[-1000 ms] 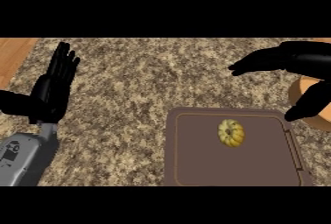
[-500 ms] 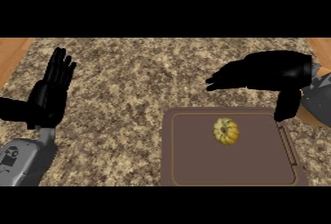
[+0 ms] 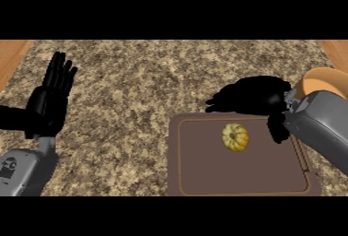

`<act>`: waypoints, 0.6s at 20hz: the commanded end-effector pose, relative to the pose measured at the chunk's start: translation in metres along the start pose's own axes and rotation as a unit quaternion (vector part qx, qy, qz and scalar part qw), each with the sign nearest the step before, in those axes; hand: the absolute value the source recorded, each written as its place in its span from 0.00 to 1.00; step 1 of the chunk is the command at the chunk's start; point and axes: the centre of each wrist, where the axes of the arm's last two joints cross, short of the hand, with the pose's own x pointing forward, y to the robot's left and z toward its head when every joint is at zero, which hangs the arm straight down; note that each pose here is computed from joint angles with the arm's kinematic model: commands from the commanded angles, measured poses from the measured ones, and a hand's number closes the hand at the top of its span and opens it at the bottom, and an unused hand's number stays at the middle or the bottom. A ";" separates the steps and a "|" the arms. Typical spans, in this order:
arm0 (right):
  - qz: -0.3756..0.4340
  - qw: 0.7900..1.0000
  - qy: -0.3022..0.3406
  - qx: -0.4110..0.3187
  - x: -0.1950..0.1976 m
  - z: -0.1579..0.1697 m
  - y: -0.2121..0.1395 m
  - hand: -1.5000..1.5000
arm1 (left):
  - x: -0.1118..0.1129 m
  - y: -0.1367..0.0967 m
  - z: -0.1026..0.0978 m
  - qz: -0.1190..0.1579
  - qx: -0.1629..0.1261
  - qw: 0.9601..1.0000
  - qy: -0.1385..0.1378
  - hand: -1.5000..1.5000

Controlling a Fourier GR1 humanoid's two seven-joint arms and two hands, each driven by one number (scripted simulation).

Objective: Pick the squash from the tray and place it in the pot

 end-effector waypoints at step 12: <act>0.001 0.999 -0.037 0.012 -0.002 -0.015 0.025 0.00 | 0.001 -0.015 0.007 0.000 0.001 1.000 -0.002 0.50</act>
